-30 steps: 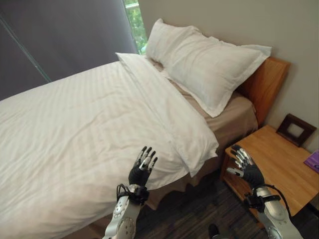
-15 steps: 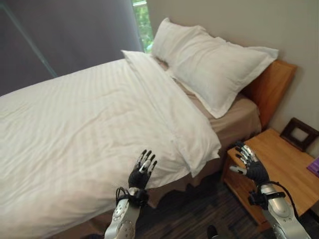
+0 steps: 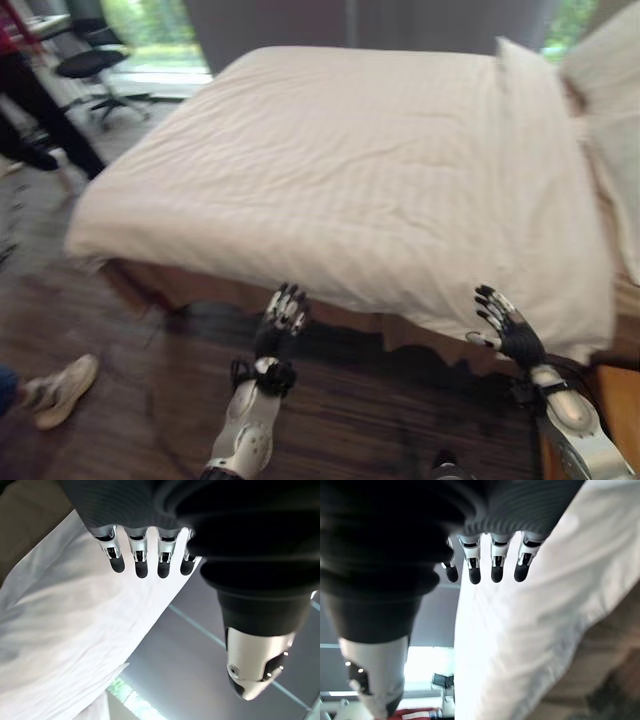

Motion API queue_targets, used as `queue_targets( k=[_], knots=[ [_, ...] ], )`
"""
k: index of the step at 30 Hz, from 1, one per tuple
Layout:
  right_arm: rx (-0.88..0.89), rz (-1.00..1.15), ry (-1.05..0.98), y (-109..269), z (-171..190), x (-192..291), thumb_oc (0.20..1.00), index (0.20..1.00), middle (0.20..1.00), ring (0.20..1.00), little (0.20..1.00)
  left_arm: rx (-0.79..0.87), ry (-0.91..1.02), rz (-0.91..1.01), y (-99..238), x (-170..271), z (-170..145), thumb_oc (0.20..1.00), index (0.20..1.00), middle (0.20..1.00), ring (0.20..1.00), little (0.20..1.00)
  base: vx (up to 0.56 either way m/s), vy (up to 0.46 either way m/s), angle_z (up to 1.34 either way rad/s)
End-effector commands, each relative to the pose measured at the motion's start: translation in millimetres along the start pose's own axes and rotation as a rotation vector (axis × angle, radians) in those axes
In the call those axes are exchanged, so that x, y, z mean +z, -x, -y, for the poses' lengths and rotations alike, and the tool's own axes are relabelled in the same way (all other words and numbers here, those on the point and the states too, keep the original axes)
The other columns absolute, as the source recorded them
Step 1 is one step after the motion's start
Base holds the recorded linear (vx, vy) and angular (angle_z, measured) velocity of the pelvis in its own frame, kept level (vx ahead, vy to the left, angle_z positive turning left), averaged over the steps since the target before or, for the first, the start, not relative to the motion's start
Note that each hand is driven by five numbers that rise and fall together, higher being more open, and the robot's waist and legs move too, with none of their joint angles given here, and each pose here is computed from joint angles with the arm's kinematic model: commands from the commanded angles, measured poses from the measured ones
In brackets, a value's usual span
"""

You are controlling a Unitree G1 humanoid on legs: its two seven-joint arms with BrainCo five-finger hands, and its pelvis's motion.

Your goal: Making the bed.

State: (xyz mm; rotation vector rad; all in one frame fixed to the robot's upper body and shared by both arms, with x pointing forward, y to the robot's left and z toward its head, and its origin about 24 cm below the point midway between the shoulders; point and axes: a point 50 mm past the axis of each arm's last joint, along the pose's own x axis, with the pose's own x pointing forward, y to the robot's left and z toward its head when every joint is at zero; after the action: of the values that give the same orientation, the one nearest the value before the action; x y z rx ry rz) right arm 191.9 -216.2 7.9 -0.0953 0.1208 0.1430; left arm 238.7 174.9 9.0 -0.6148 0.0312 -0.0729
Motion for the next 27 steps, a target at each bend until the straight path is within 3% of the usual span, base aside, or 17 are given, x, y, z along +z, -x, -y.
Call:
queue_targets(
  k=[1,6,10,12,13,16,27],
  knots=[
    [0.001,0.125,0.009,-13.9,1.5,23.2,1.000,1.000,1.000,1.000,1.000,-0.019,-0.066,0.070,6.2,22.1,-7.6,1.000,1.000,1.000,1.000,1.000,-0.04,0.429,0.60],
    [-0.025,0.130,-0.102,-17.9,-4.3,19.1,1.000,1.000,1.000,1.000,1.000,0.053,-0.244,0.076,18.6,42.4,-35.5,1.000,1.000,1.000,1.000,1.000,-0.09,0.372,0.11],
    [0.026,0.117,-0.083,-18.9,-9.0,17.9,1.000,1.000,1.000,1.000,1.000,0.039,-0.268,0.054,14.1,37.3,-35.0,1.000,1.000,1.000,1.000,1.000,-0.04,0.297,0.80],
    [0.009,0.100,-0.101,-17.0,-6.9,13.1,1.000,1.000,1.000,1.000,1.000,0.008,-0.266,0.052,9.7,33.0,-25.9,1.000,1.000,1.000,1.000,1.000,-0.01,0.239,0.52],
    [0.014,0.078,-0.138,-21.0,-12.9,7.4,1.000,1.000,1.000,1.000,1.000,-0.021,-0.198,0.064,4.3,23.9,-12.0,1.000,1.000,1.000,1.000,1.000,0.06,0.136,0.98],
    [0.073,0.112,-0.101,-28.4,-21.8,16.9,1.000,1.000,1.000,1.000,1.000,0.001,-0.061,0.056,14.1,12.7,-9.0,1.000,1.000,1.000,1.000,1.000,0.07,-0.016,0.45],
    [0.120,0.106,-0.094,-26.0,-31.4,15.9,1.000,1.000,1.000,1.000,1.000,0.033,-0.098,0.017,22.8,10.2,-18.0,1.000,1.000,1.000,1.000,1.000,0.04,-0.011,0.04]
  ],
)
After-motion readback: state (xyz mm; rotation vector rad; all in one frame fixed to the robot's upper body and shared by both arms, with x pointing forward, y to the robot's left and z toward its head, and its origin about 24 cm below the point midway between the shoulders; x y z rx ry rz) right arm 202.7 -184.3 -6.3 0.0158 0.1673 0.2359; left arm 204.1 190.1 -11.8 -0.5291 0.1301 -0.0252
